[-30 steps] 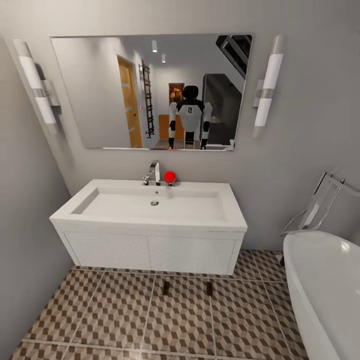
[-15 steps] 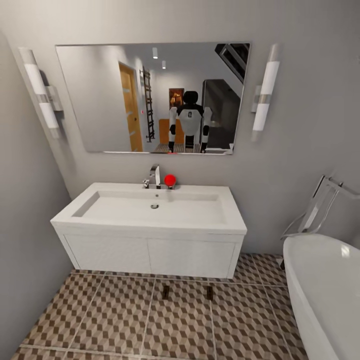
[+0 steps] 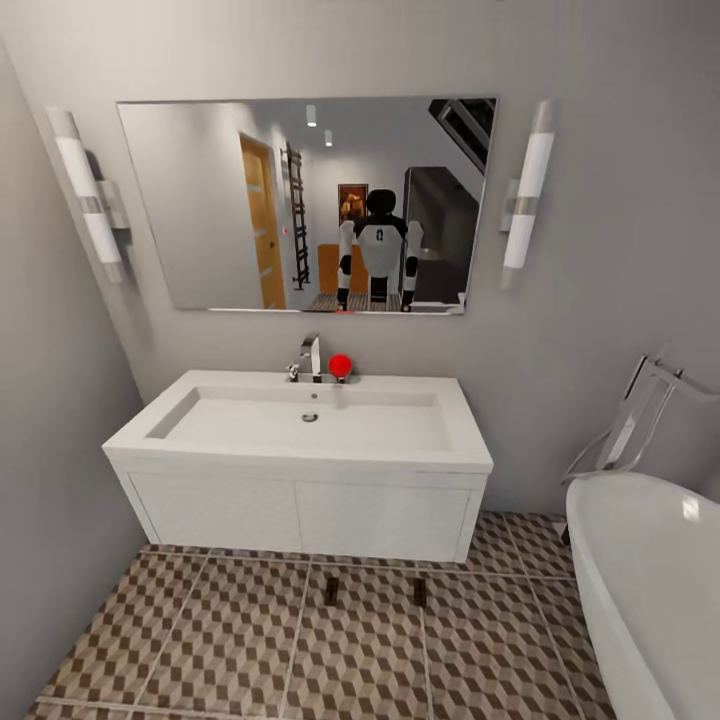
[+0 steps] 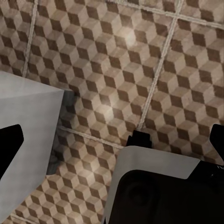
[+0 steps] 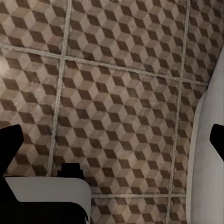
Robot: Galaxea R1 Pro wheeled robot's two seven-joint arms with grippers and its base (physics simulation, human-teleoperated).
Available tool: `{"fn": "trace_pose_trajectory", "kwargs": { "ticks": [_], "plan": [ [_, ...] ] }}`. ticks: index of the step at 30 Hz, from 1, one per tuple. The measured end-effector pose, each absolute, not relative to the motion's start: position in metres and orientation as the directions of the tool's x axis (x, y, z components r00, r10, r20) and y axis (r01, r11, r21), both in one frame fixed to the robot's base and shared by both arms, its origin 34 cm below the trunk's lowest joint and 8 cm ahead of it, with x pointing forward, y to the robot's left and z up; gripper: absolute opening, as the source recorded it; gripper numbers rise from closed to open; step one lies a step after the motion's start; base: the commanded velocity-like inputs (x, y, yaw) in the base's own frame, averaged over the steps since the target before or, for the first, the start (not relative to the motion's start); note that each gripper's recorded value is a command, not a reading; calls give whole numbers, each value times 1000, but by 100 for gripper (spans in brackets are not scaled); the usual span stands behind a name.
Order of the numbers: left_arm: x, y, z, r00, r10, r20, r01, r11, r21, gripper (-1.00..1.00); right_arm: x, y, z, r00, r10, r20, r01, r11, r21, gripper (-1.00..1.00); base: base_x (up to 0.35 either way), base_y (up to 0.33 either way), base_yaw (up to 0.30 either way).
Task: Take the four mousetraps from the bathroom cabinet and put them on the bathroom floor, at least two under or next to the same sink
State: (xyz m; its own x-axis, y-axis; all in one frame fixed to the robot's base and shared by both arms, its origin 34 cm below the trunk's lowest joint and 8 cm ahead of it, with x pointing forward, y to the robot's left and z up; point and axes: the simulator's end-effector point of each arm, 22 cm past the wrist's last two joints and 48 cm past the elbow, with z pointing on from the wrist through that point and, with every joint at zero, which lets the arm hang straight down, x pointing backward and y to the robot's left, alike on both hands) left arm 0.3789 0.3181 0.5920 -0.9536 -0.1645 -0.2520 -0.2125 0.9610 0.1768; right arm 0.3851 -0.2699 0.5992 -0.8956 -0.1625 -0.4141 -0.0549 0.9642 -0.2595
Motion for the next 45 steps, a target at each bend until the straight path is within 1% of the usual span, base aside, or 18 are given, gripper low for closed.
{"fn": "trace_pose_trajectory", "kwargs": {
  "ticks": [17,20,45],
  "plan": [
    [379,318,592,-953,-165,-254,-213,961,176,100,386,-268,600,-894,-163,-417,-55,965,-258,100,0,0,0],
    [379,317,592,-950,-167,-266,-216,961,171,100,393,-279,602,-887,-171,-429,-54,961,-272,100,0,0,0],
    [377,316,591,-951,-165,-261,-214,962,171,100,393,-287,603,-887,-170,-428,-48,959,-280,100,-1,0,0]
  ]
}}
